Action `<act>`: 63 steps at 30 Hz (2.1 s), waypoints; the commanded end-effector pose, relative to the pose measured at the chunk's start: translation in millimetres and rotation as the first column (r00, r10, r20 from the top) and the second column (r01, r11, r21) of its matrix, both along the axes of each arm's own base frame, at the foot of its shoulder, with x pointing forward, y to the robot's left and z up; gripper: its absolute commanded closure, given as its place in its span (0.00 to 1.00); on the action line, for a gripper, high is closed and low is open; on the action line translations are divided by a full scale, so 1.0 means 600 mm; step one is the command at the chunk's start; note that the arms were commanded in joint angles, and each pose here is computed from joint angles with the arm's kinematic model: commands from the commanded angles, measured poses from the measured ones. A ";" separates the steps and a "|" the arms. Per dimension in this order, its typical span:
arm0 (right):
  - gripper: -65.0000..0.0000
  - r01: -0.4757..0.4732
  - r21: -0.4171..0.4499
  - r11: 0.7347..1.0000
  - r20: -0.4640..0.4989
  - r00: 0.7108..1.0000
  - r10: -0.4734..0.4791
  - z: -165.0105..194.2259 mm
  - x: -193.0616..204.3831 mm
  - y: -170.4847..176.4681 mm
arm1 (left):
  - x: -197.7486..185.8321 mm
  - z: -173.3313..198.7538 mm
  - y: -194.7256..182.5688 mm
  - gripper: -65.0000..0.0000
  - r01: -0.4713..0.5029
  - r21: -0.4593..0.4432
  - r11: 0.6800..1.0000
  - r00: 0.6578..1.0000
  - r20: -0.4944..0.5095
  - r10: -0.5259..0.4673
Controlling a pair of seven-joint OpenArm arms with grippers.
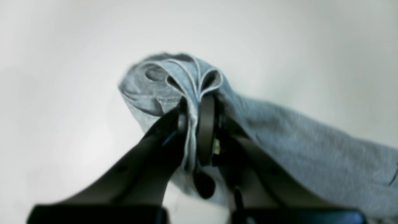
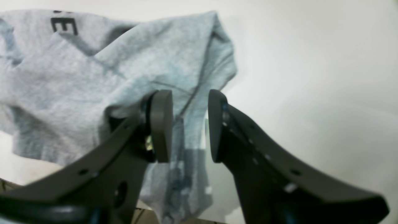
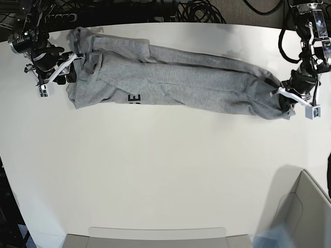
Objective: Fold the T-shirt properly
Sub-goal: 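Drag the strip end held by the left gripper toward the right gripper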
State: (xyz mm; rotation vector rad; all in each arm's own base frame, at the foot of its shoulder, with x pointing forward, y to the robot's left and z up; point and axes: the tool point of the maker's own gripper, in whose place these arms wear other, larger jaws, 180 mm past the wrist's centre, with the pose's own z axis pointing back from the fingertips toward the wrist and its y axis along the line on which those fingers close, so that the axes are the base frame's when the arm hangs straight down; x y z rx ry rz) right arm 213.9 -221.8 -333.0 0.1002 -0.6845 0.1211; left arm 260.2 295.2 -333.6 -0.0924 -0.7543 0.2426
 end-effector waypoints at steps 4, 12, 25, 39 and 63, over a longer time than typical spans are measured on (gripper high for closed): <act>0.70 -0.009 -0.007 1.000 0.042 0.999 0.010 0.017 0.011 -0.001 | -0.008 0.027 -0.047 1.00 0.053 -0.019 0.998 0.997 0.055 -0.052; 0.70 -0.011 -0.006 1.000 0.042 0.999 0.011 0.017 0.011 -0.001 | -0.047 0.007 -0.151 1.00 0.184 -0.093 0.979 0.983 0.016 -0.183; 0.70 -0.011 -0.006 1.000 0.040 0.999 0.011 0.017 0.010 -0.001 | -0.073 -0.030 -0.322 1.00 0.299 -0.290 0.909 0.948 -0.013 -0.317; 0.70 -0.105 0.036 0.994 0.009 0.994 0.105 -0.002 0.005 0.057 | -0.080 -0.011 -0.440 1.00 0.410 -0.385 0.827 0.908 0.090 -0.408; 0.70 -0.105 0.040 0.994 0.008 0.994 0.104 -0.003 0.004 0.060 | -0.090 -0.034 -0.536 1.00 0.630 -0.093 0.771 0.776 0.077 -0.626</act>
